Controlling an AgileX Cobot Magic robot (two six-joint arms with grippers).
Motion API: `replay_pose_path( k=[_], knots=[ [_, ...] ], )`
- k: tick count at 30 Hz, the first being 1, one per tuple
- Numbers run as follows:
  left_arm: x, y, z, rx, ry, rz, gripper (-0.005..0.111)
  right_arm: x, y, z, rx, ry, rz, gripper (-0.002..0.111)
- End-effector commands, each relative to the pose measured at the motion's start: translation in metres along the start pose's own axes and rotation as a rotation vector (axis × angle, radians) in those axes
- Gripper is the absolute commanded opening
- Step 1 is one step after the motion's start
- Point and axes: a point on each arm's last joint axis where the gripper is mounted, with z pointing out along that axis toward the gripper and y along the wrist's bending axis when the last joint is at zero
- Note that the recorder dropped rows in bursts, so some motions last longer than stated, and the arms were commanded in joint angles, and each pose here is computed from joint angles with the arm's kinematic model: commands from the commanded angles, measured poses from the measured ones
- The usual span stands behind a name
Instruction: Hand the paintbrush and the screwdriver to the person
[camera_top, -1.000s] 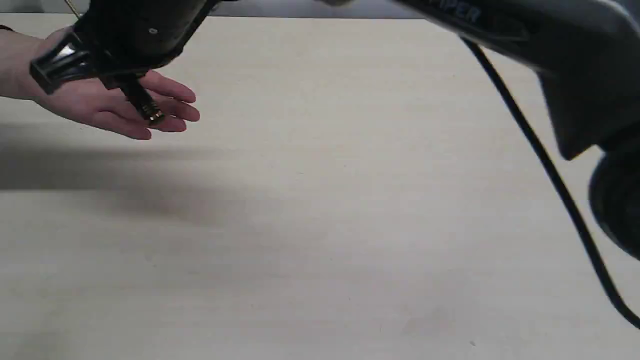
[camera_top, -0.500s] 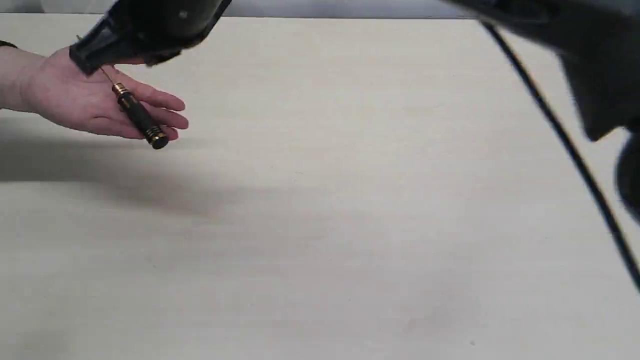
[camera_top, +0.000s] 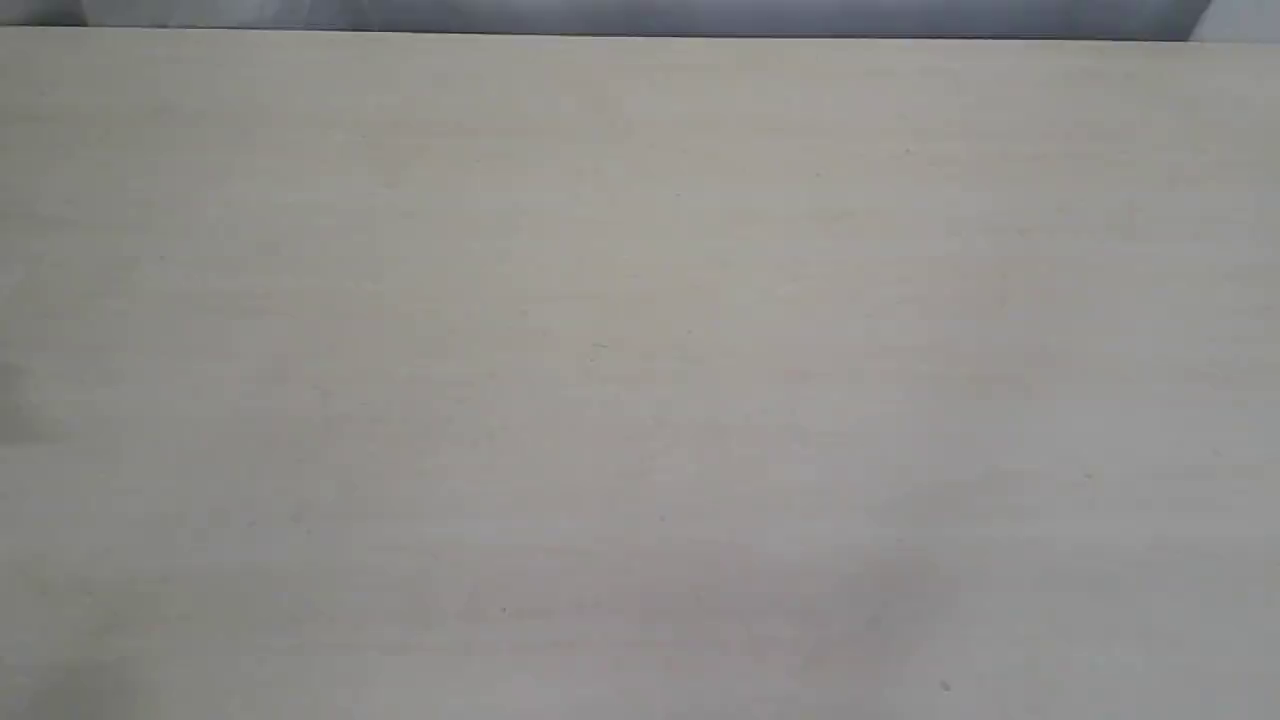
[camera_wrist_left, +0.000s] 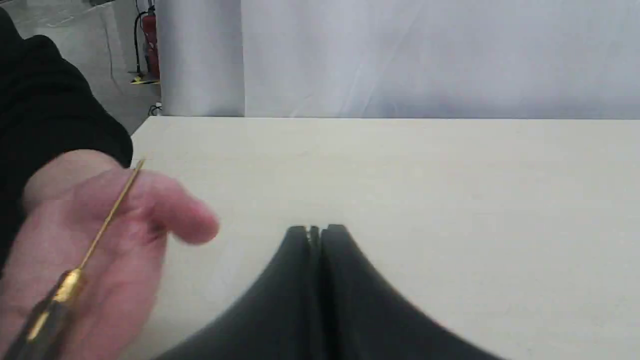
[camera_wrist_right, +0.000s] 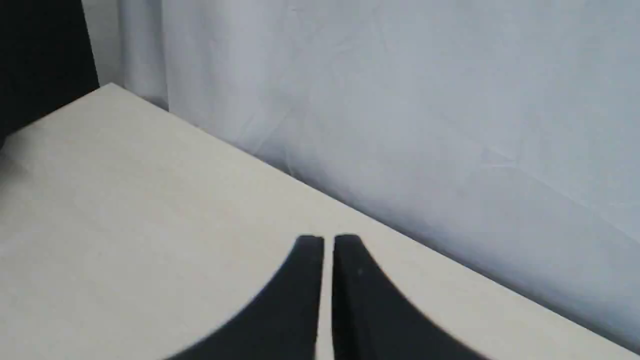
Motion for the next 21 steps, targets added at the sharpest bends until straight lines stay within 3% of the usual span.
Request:
replay_pose_path(
  k=[1, 10, 17, 19, 21],
  knots=[
    [0.0, 0.0, 0.0, 0.007, -0.011, -0.005, 0.0, 0.028, -0.017, -0.051, -0.049, -0.142, 0.025, 0.004],
    [0.0, 0.0, 0.0, 0.007, -0.011, -0.003, 0.0, 0.109, -0.072, -0.173, -0.027, -0.295, 0.184, 0.005],
    [0.0, 0.0, 0.0, 0.007, -0.011, -0.003, 0.0, 0.15, -0.115, -0.27, 0.001, -0.645, 0.281, 0.005],
    [0.0, 0.0, 0.0, 0.007, -0.011, -0.003, 0.0, 0.163, -0.122, -0.289, 0.013, -0.724, 0.341, 0.005],
    [-0.001, 0.0, 0.0, 0.007, -0.013, -0.003, 0.0, 0.17, -0.113, -0.291, 0.109, -0.726, 0.353, 0.005]
  ],
)
